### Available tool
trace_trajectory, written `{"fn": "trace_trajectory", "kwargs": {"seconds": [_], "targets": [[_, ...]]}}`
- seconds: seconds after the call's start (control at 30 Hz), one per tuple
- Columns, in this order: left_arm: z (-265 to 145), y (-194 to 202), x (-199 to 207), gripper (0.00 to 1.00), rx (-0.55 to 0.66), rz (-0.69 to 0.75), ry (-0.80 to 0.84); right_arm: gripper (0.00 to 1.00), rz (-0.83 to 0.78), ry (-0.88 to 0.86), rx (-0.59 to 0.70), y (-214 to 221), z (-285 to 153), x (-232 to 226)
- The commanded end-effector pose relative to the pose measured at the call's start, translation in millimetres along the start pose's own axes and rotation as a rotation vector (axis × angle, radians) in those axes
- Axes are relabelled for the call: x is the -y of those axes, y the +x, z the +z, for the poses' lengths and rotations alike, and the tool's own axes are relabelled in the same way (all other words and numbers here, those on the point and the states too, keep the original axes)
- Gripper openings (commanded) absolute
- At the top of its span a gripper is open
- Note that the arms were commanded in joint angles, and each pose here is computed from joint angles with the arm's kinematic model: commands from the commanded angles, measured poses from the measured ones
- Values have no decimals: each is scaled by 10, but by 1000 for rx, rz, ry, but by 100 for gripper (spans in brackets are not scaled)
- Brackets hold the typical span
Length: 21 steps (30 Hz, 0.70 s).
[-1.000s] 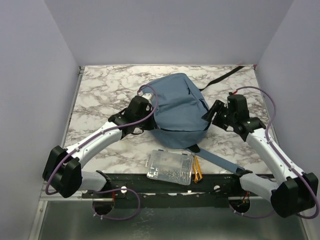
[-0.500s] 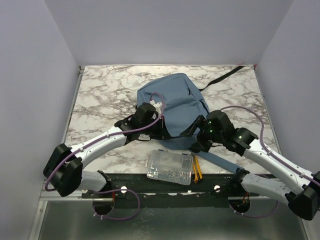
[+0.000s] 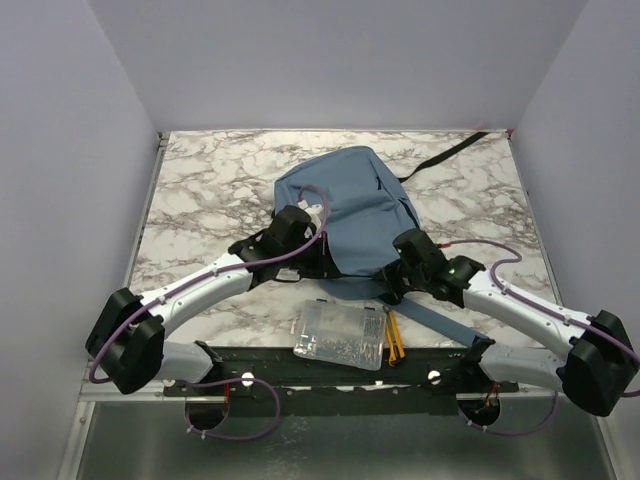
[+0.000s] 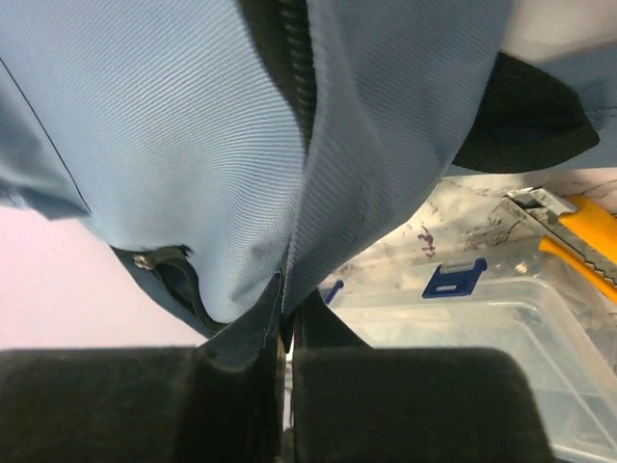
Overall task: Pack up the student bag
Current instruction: Zip the student bag at the center of the board.
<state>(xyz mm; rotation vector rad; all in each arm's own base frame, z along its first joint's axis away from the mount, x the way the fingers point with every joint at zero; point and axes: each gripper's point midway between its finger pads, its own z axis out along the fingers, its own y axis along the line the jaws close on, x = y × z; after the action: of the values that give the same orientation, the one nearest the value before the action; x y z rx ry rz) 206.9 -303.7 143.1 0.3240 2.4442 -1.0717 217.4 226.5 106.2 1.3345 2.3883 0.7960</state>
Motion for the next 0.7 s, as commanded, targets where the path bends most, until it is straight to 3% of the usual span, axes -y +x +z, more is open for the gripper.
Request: {"fn": "trace_trajectory", "kwargs": {"seconds": [0.0,0.13,0.23,0.53,0.6,0.67], "targets": [[-183,-216,-400,0,96,-28,-203,1,123,28,177,-342,57,243],[-390,-493,-894,0,218,-126,-358,1,111,-26,211,-444,27,359],[-430,-709,-1120,0,243,-164,-406,0,70,-77,223,-478,-28,329],[-319,-983,-1133,0,181,-152,-370,1,-116,-113,327,-662,-272,179],[-385,-978,-1020,0,184,-125,-325,26,-270,-180,354,-683,-432,-11],[-503,-990,-854,24,208,-86,-269,49,-394,-196,391,-736,-600,-96]]}}
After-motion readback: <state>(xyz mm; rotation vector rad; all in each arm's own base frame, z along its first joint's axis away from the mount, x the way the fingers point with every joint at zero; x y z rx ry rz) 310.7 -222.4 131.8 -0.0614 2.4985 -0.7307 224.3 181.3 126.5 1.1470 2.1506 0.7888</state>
